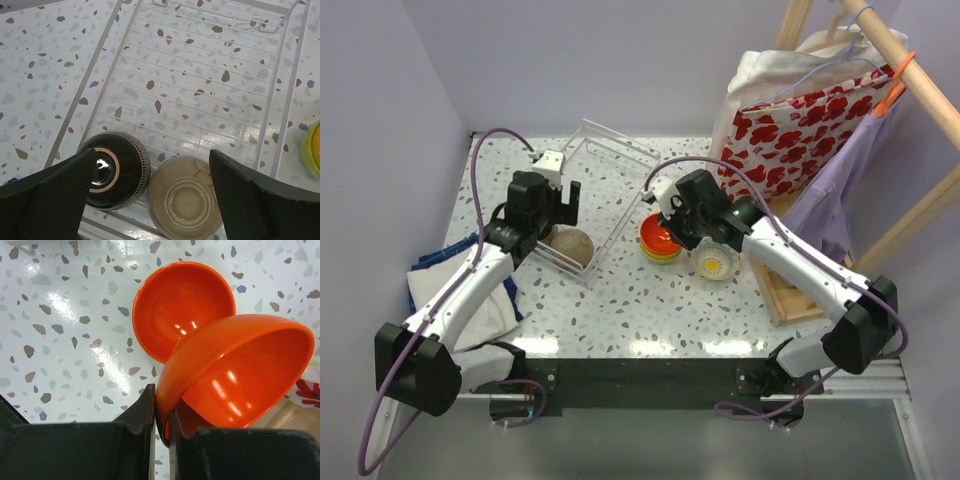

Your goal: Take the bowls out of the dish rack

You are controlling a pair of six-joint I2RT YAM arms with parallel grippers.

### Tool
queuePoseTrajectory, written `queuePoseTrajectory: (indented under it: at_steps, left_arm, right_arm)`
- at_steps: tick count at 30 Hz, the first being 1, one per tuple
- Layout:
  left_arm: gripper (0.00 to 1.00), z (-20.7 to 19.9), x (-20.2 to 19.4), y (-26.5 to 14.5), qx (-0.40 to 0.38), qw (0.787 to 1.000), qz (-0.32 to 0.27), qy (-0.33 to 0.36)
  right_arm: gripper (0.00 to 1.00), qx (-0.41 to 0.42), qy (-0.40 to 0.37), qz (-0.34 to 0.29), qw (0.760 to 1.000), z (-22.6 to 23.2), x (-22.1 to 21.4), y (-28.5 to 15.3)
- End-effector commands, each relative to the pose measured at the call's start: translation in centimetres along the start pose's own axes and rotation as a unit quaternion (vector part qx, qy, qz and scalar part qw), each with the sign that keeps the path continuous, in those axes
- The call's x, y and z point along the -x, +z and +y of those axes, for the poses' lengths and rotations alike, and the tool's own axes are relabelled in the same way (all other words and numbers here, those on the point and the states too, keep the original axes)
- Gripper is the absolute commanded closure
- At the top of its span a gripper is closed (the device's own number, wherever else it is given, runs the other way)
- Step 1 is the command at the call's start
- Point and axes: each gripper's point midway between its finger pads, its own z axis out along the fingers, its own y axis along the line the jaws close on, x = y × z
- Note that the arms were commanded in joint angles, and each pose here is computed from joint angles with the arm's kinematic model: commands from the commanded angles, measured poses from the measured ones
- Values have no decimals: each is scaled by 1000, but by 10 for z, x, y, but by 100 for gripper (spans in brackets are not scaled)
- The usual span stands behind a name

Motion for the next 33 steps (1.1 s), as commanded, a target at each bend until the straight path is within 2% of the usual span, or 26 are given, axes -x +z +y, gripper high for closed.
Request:
queuePoseTrajectory:
  at_steps: [1,9,14,18,21,24,25,26,29,33]
  left_arm:
    - [0,10,10,-3,34,999,-25,15]
    - [0,44,10,-11,130,991,-25,14]
    - [0,49,12,-15,145,989,-27,11]
    - [0,48,12,-14,142,989,-27,13]
    - [0,47,12,-14,139,990,-27,12]
    - [0,47,12,-14,139,990,-27,13]
    - [0,47,11,-13,138,990,-26,13]
    - [0,47,12,-14,137,990,-27,12]
    - [0,46,13,-14,136,990,-28,12]
    - [0,45,12,-13,134,991,-28,12]
  right_arm:
    - [100,2,-36,31,999,4,14,8]
    - [98,-12,-69,94,993,9,17,40]
    - [94,-14,-79,133,988,15,7,59]
    - [85,-28,-85,160,983,13,0,63]
    - [73,-52,-93,161,981,10,1,62]
    - [54,-67,-88,153,982,8,4,59]
    - [44,-68,-86,152,982,8,5,59]
    - [41,-70,-85,147,983,7,6,57]
    - [34,-65,-79,134,986,11,9,52]
    - [33,-36,-64,108,991,24,16,44]
